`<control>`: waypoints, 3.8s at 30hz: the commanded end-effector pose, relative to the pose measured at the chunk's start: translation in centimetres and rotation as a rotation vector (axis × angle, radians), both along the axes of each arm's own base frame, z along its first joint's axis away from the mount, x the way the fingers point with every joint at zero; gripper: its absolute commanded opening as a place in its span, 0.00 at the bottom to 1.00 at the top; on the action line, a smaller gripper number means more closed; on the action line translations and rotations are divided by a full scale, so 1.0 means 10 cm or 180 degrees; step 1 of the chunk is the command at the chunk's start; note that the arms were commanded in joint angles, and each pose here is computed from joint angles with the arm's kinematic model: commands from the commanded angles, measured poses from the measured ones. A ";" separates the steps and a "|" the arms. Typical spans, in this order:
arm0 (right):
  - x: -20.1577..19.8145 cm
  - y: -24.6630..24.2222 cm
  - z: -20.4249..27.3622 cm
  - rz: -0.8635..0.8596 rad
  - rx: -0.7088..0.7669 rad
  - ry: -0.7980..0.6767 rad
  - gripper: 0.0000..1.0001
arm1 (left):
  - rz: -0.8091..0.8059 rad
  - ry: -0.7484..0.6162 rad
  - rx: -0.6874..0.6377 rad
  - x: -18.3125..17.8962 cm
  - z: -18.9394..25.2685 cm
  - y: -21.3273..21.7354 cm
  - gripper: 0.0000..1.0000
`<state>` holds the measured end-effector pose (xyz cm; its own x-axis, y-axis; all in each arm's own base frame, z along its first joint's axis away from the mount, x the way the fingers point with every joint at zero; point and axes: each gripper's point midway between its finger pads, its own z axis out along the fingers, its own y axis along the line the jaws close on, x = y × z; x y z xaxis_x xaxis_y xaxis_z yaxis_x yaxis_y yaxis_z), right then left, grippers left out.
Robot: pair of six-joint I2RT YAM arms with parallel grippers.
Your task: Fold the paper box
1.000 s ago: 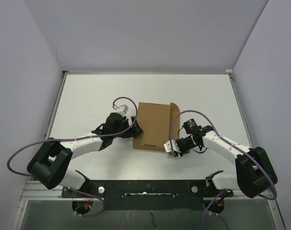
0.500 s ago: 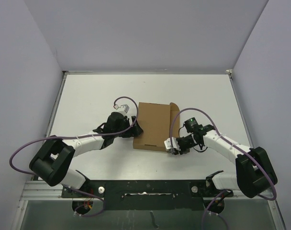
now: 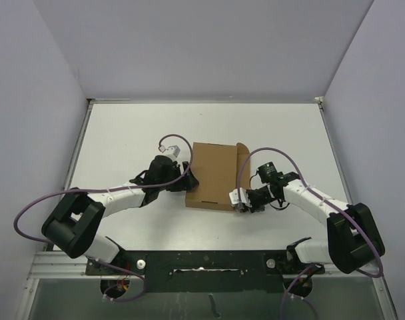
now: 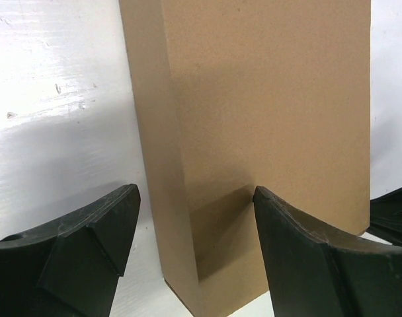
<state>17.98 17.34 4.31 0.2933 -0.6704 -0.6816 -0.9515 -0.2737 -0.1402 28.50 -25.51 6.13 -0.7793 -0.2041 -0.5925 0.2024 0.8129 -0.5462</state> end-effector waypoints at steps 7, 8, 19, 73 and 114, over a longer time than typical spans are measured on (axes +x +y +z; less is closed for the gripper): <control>0.11 0.01 0.07 -0.0157 0.0020 0.0133 0.08 | -0.0012 -0.0006 -0.0126 0.13 0.07 -0.06 0.63; 0.11 0.00 0.06 -0.0169 0.0007 0.0160 0.08 | -0.0013 0.0007 -0.0125 0.13 0.06 -0.06 0.63; 0.13 -0.05 0.03 -0.0324 -0.0018 0.0371 0.07 | 0.0017 0.0075 -0.0166 0.13 0.01 -0.02 0.59; 0.21 0.08 0.11 -0.0677 -0.0050 0.0793 0.02 | -0.0096 0.0209 -0.0189 0.13 -0.02 -0.09 0.54; 0.24 0.09 0.07 -0.0808 -0.0500 0.0838 0.02 | -0.0062 0.0244 -0.0140 0.13 -0.01 -0.09 0.51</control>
